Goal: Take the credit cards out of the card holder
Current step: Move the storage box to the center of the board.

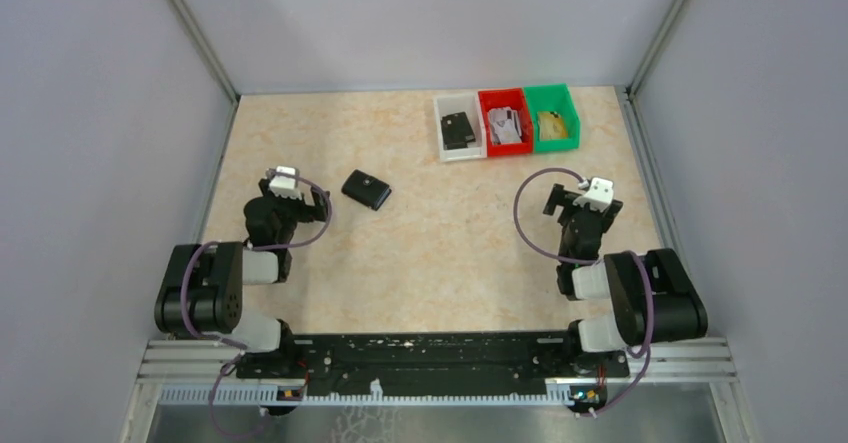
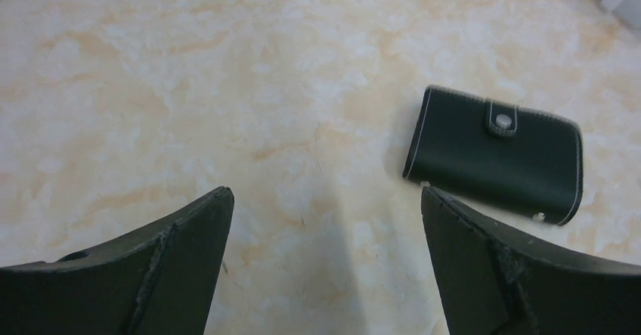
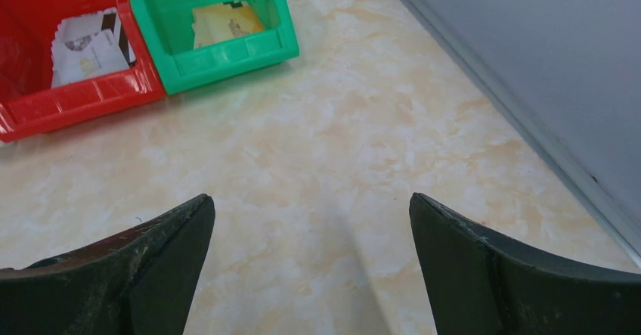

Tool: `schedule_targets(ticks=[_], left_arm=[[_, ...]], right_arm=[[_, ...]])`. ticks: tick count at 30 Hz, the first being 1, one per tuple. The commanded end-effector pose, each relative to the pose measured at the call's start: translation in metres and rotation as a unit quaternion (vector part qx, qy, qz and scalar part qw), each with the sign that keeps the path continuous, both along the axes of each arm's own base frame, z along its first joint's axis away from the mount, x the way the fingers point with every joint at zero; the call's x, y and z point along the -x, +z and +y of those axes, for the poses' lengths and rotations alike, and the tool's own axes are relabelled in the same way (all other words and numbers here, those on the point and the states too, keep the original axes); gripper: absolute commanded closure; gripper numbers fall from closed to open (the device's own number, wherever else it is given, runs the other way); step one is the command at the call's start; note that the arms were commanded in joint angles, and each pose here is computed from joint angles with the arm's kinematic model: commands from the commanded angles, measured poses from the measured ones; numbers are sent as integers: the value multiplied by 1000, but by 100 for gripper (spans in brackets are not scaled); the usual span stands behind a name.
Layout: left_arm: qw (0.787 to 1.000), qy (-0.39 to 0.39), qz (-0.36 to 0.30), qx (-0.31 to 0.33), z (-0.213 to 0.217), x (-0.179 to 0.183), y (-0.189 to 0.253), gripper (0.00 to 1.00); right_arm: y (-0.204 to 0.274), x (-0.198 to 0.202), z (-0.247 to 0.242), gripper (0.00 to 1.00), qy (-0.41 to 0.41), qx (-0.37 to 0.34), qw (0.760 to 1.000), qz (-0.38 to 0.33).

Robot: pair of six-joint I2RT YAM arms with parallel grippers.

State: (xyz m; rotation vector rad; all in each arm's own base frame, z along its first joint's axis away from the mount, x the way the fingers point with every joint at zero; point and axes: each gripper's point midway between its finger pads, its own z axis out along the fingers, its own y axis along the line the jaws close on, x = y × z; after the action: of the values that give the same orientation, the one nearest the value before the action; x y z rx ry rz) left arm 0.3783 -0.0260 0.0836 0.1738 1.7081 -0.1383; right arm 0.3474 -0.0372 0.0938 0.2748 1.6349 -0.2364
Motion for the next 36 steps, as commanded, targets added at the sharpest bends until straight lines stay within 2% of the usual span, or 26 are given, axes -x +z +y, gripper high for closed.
schedule_targets(ticks=[1,4,7,10,13,17,19,22,27,36], left_arm=[[1000,-22,4,-12,-3,-20,46,1],[995,-71,67,-19,-8,-23,52,1],[993,-82,83,-4,-2,-29,71,1],[992,-70,103,5,5,-39,85,1],[985,-107,133,9,-4,-47,87,1],[974,-136,178,46,-15,-57,74,1],[969,-142,194,60,-19,-63,70,1],[963,-153,209,73,-25,-69,66,1],[953,-180,234,72,-50,-69,47,1],[938,-201,263,99,-71,-86,28,1]], right_arm=[[36,3,-5,1,-30,-7,999,-37],[47,3,-9,1,-54,-31,998,-12],[70,0,-8,1,-66,-65,996,-16],[104,-19,13,1,-3,-79,997,-18],[139,-43,38,1,49,-152,987,-23],[160,-77,72,1,136,-169,976,-4],[159,-95,86,1,174,-143,974,15],[143,-123,82,5,141,-115,981,62],[92,-164,85,25,130,-100,976,142],[55,-209,90,28,122,-81,973,179]])
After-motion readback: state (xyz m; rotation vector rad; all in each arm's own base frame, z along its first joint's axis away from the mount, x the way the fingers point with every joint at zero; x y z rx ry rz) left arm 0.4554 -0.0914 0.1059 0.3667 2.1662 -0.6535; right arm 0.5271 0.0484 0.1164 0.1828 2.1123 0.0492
